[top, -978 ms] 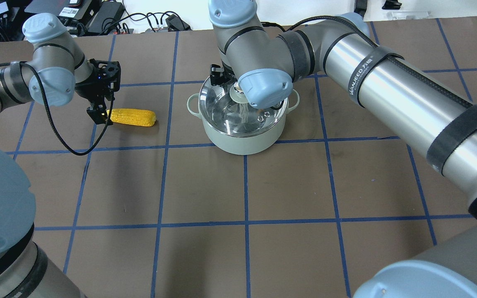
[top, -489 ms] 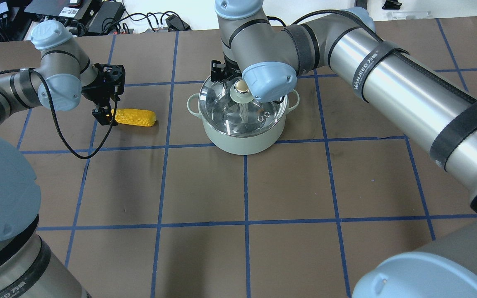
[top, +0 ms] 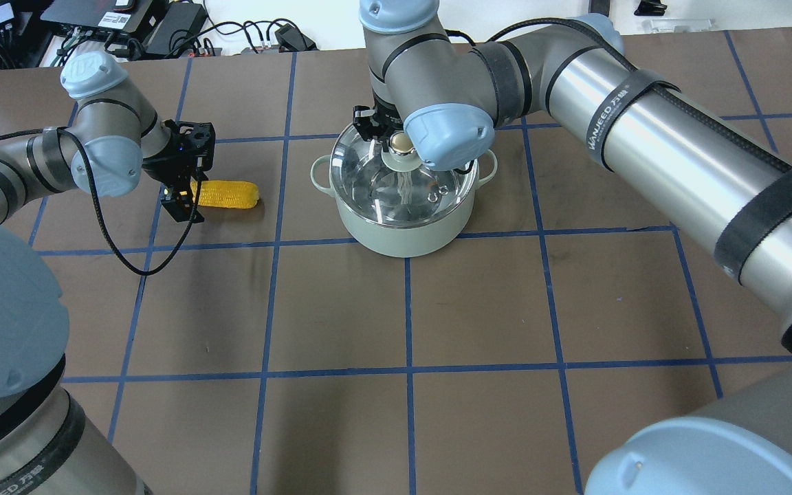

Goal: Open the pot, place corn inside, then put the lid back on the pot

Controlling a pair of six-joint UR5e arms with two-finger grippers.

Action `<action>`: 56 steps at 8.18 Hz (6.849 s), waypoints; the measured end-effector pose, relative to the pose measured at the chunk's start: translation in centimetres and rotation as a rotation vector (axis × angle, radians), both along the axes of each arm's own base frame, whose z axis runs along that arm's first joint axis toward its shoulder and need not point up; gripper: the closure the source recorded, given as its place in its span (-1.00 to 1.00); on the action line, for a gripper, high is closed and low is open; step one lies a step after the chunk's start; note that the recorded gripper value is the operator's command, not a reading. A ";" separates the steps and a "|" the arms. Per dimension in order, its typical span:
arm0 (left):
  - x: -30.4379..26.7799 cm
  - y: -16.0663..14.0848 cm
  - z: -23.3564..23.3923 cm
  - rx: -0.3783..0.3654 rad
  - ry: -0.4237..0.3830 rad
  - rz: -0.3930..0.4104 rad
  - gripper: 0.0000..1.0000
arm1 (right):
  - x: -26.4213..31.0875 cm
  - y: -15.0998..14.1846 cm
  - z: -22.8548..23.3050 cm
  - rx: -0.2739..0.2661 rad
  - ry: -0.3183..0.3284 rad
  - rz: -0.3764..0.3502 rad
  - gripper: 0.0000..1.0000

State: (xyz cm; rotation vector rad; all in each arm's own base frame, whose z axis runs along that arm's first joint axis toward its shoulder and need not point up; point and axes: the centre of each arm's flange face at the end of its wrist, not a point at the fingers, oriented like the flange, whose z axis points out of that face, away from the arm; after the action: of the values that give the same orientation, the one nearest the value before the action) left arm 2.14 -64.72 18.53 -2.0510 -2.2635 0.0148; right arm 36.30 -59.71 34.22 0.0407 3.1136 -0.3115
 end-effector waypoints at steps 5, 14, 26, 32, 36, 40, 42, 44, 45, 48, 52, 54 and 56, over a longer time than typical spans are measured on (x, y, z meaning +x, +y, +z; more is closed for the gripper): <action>0.4 0.1 0.4 0.000 -0.075 -0.011 1.00 | 0.0 0.2 0.6 -0.003 -0.010 -0.006 0.29; -11.4 6.9 19.4 -0.119 -0.158 -0.152 1.00 | -6.3 10.9 17.2 0.111 -0.035 0.020 0.31; -33.0 4.6 14.4 -0.247 0.106 0.015 1.00 | -22.0 8.9 20.0 0.143 -0.001 0.043 0.33; -33.3 4.3 12.6 -0.244 0.036 0.030 -0.41 | -21.8 9.1 20.2 0.141 -0.005 0.046 0.34; -32.3 6.0 16.8 -0.236 0.023 0.066 -0.41 | -21.8 9.1 20.2 0.139 -0.006 0.047 0.35; -25.5 9.3 24.7 -0.130 0.023 0.433 -0.86 | -21.7 9.1 20.2 0.139 -0.006 0.047 0.36; -20.5 10.0 27.2 -0.079 0.020 0.744 -1.00 | -21.7 9.1 20.2 0.138 -0.008 0.043 0.36; -14.9 10.6 29.6 -0.079 0.004 1.063 -1.00 | -21.6 9.1 20.2 0.137 -0.011 0.037 0.36; -13.0 11.0 30.6 -0.091 -0.009 1.183 -1.00 | -21.6 9.1 20.1 0.138 -0.012 0.037 0.36; -10.6 11.7 31.6 -0.129 -0.043 1.315 -1.00 | -21.5 9.1 20.1 0.136 -0.012 0.036 0.35; -10.1 11.6 31.1 -0.124 -0.044 1.351 -1.00 | -18.3 6.3 18.9 0.048 -0.056 0.000 0.35; -10.1 11.5 30.7 -0.110 -0.040 1.429 -1.00 | -13.1 4.5 16.6 0.007 -0.080 -0.036 0.35; -10.0 11.4 30.2 -0.101 -0.047 1.459 -1.00 | -7.2 3.5 13.0 -0.021 -0.065 -0.072 0.36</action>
State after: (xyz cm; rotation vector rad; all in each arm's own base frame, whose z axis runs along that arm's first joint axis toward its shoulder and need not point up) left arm -7.91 -53.33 48.72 -0.0262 -3.1725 0.1660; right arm 29.06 -56.22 47.22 0.1599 3.0486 -0.3365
